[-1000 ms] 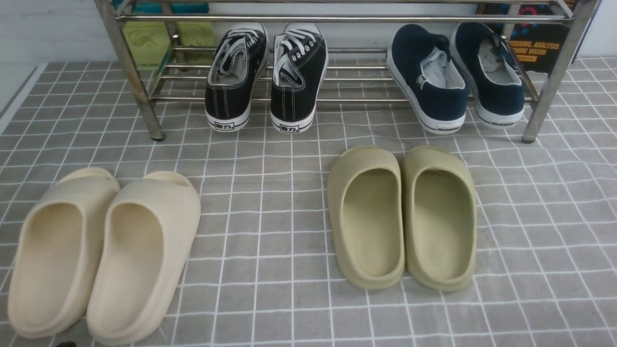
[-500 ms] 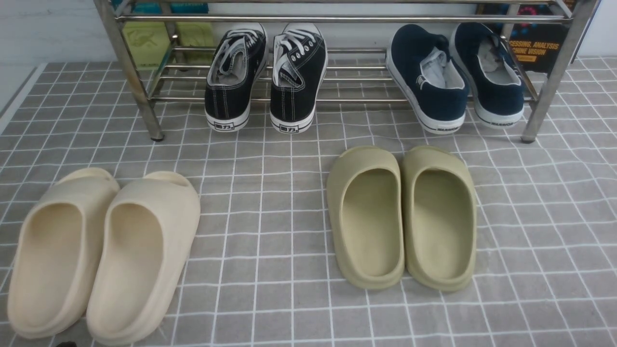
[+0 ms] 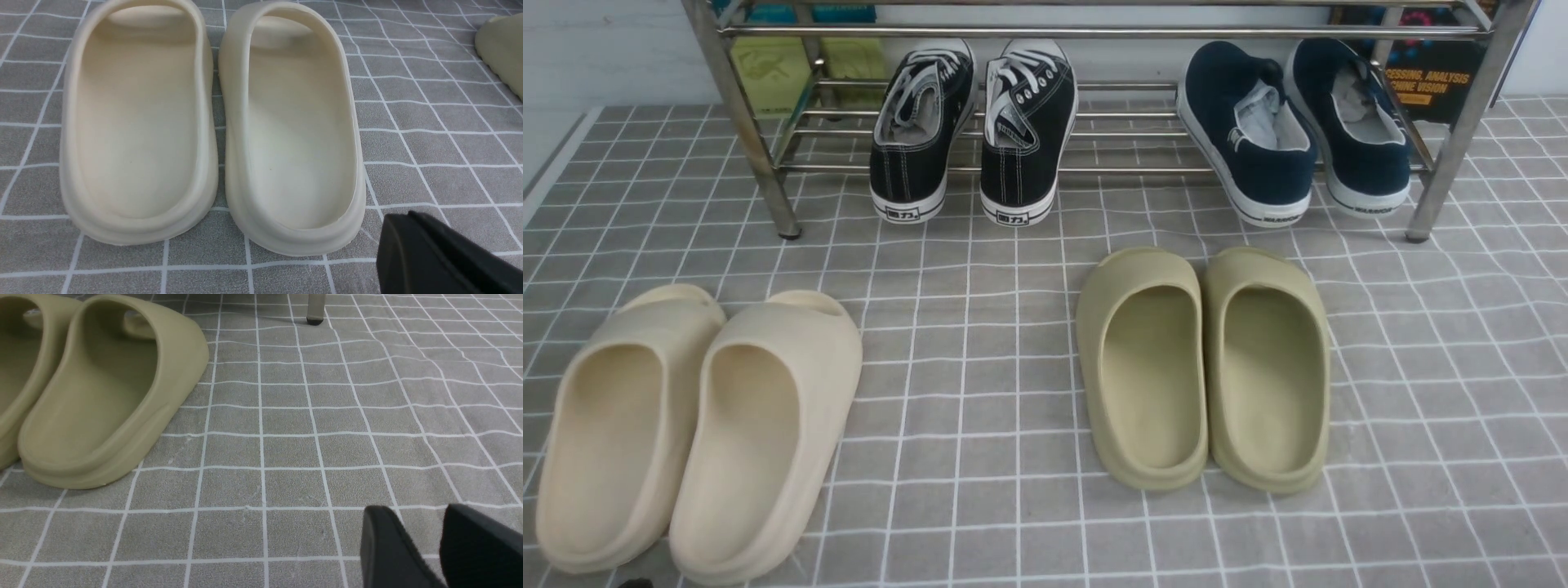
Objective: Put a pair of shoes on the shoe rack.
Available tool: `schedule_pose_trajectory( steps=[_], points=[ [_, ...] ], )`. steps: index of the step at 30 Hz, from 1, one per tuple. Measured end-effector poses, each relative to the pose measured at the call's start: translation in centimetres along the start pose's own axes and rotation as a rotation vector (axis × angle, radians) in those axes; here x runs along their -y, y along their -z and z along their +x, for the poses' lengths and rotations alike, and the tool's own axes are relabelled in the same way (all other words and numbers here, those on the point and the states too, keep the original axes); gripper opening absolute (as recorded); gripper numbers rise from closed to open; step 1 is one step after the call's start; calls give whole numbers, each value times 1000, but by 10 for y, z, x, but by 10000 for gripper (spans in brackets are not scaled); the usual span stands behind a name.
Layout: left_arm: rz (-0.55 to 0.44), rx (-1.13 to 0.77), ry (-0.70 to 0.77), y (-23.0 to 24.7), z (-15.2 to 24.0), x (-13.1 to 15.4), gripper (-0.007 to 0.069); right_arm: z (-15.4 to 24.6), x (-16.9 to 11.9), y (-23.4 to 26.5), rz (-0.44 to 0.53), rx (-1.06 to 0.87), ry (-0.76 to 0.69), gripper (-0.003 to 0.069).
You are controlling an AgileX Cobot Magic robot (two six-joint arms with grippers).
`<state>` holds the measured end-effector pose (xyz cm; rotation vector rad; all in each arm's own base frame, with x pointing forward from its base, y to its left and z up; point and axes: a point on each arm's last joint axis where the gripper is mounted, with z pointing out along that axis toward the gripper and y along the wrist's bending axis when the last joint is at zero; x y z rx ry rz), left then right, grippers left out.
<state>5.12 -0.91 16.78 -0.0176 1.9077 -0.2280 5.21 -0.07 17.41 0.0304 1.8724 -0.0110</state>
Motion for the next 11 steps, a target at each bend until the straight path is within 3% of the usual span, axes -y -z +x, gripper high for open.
schedule_pose_trajectory(
  steps=[11],
  points=[
    [0, 0, 0, 0, 0, 0, -6, 0, 0, 0, 0, 0, 0, 239]
  ],
)
